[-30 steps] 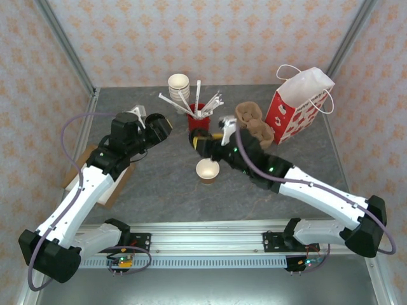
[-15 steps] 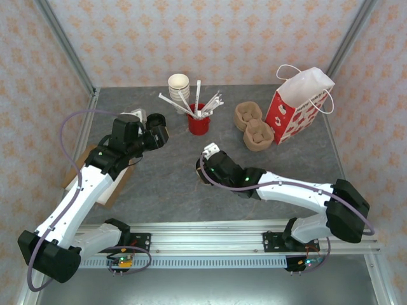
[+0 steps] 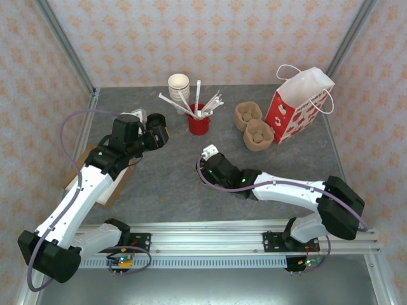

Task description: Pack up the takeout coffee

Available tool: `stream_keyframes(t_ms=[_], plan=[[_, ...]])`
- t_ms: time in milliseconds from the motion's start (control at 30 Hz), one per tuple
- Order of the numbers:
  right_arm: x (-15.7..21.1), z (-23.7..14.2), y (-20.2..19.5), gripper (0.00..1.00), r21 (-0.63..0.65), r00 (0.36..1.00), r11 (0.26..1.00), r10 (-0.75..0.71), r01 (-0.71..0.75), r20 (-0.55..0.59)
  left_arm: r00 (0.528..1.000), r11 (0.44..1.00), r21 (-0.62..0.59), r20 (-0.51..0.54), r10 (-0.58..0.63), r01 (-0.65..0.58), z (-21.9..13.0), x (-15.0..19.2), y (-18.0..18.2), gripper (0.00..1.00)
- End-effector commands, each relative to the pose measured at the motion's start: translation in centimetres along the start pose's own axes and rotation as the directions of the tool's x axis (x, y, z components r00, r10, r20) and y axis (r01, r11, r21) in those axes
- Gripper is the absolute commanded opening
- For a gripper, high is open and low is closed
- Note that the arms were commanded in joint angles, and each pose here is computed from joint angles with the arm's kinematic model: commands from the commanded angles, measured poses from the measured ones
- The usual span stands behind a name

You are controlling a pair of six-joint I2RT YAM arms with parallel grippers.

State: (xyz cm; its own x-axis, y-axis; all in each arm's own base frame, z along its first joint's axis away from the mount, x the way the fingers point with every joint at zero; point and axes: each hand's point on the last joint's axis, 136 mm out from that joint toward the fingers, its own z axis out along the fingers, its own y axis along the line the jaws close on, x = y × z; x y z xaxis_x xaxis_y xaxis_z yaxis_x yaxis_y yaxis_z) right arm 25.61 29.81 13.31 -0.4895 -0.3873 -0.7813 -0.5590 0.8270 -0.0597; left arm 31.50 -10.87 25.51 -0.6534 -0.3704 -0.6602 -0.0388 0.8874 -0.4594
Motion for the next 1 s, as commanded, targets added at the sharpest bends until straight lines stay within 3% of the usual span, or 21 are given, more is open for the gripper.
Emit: stream_keyframes(t_ms=[0,300,967], plan=[[0.7,0.4,-0.6,0.58,0.042,1.0,0.999,-0.007,0.007,0.001,1.0,1.0,-0.001,0.008,0.022,-0.022,-0.4,-0.3,-0.2,0.66],[2.1,0.8,-0.6,0.58,0.04,1.0,0.999,0.007,-0.006,-0.023,1.0,1.0,0.001,0.002,0.017,-0.017,-0.2,0.0,-0.1,0.66],[-0.8,-0.6,-0.2,0.59,0.002,0.995,0.996,0.088,-0.088,0.038,1.0,1.0,0.017,-0.013,0.025,-0.025,0.1,0.1,-0.4,0.67]])
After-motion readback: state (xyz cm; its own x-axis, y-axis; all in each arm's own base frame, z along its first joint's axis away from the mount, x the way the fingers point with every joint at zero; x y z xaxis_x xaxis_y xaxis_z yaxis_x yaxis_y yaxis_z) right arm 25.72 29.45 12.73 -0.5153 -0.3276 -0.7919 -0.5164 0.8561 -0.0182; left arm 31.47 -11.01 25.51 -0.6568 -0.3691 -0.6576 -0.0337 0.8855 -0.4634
